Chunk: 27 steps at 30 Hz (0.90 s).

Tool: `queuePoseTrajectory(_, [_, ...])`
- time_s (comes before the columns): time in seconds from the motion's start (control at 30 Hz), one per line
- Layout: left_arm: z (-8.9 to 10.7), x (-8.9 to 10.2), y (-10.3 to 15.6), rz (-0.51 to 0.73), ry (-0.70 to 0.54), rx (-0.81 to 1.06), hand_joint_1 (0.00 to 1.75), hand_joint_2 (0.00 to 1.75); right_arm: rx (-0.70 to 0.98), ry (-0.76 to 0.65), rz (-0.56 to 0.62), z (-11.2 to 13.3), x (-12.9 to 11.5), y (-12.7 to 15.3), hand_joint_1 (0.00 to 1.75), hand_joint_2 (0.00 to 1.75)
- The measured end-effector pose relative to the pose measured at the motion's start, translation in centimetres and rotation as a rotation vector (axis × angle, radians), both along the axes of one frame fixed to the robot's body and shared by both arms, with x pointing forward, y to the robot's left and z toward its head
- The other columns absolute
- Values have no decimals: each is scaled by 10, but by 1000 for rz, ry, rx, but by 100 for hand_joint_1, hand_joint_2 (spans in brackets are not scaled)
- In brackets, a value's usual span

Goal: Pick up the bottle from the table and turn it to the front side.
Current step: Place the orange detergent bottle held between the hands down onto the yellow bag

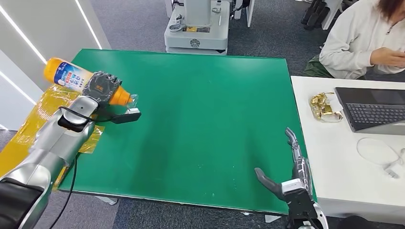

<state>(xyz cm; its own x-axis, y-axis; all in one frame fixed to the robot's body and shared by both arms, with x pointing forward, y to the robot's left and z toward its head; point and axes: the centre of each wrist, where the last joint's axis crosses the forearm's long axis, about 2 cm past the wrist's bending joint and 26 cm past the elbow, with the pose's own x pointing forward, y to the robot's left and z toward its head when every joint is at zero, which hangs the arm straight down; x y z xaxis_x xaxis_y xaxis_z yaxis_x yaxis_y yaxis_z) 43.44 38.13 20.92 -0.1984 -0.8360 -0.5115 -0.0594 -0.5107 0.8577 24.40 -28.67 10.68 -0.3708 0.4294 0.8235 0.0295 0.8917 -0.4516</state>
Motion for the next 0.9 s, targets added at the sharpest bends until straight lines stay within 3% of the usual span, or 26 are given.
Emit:
queuePoseTrajectory(0.33, [-1,-7,28,60,42,-3,175,175,20,-4,-33,1,1,-5,0,175])
queuePoseTrajectory(0.47, [-9,-18,47,118,109,-54,175,175,30,9,-12,2,1,-4,0,175])
queuePoseTrajectory(0.63, [-31,-47,72,170,219,-148,175,175,36,24,4,3,4,-5,0,175])
queuePoseTrajectory(0.9, [-81,-90,75,204,352,-226,175,175,27,44,1,6,7,-6,0,175])
